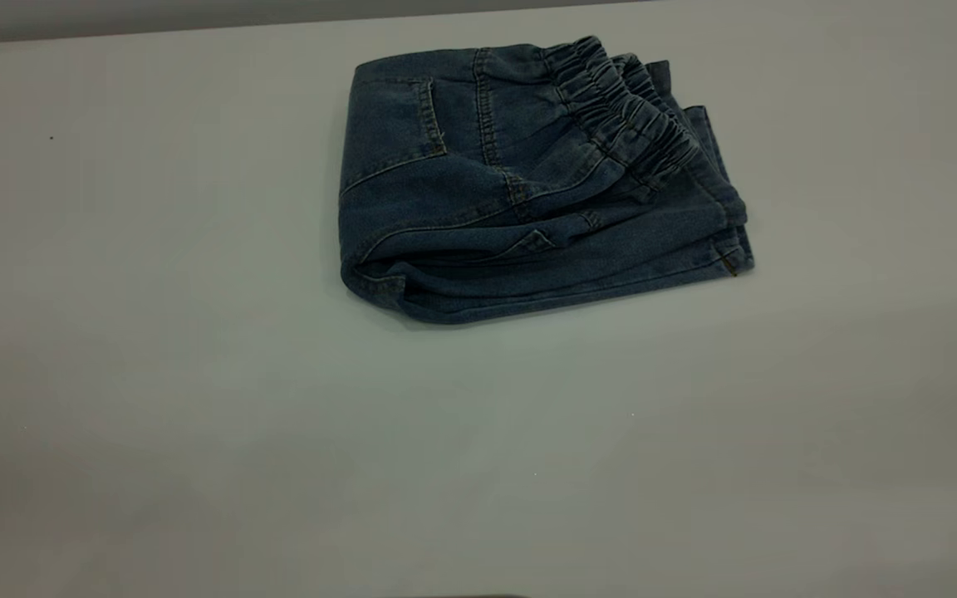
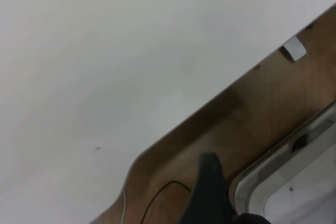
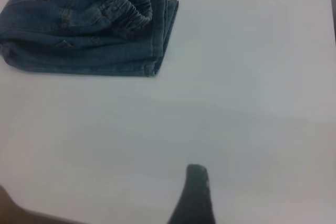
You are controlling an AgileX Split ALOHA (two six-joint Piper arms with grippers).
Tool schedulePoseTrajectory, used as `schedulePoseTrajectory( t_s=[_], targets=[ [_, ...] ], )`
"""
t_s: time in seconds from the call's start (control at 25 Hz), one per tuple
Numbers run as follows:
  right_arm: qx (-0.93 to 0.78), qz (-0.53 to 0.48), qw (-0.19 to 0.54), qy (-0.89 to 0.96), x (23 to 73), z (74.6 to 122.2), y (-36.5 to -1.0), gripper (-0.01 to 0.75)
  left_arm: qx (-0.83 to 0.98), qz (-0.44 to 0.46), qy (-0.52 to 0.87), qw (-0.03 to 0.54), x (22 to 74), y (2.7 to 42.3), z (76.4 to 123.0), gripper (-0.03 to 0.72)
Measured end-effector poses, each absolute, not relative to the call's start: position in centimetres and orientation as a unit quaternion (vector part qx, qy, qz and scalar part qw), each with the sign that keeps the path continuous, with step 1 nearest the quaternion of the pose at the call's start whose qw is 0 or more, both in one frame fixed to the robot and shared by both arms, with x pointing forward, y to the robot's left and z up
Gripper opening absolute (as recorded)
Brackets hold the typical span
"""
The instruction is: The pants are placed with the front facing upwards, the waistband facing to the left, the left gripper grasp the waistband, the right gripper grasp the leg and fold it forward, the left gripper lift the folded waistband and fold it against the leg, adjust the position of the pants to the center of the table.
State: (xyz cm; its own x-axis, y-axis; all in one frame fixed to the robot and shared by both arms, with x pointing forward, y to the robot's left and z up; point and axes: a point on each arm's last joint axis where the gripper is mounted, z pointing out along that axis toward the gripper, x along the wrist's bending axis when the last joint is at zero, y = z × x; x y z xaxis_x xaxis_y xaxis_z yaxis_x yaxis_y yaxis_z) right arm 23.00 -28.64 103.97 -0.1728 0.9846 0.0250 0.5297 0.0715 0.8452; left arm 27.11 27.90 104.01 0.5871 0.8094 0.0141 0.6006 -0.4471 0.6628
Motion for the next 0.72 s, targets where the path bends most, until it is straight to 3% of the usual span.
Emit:
schedulePoseTrajectory(
  t_s=[0.4, 0.72],
  targets=[
    [0.569, 0.376, 0.303, 0.666, 23.0, 104.0, -28.6, 0.542, 0.685, 0.288, 0.589, 0.319, 25.4, 30.0, 104.5, 0.541],
    [0.576, 0.375, 0.305, 0.66, 23.0, 104.0, -28.6, 0.542, 0.619, 0.356, 0.608, 0.346, 22.9, 30.1, 104.4, 0.541]
  ],
)
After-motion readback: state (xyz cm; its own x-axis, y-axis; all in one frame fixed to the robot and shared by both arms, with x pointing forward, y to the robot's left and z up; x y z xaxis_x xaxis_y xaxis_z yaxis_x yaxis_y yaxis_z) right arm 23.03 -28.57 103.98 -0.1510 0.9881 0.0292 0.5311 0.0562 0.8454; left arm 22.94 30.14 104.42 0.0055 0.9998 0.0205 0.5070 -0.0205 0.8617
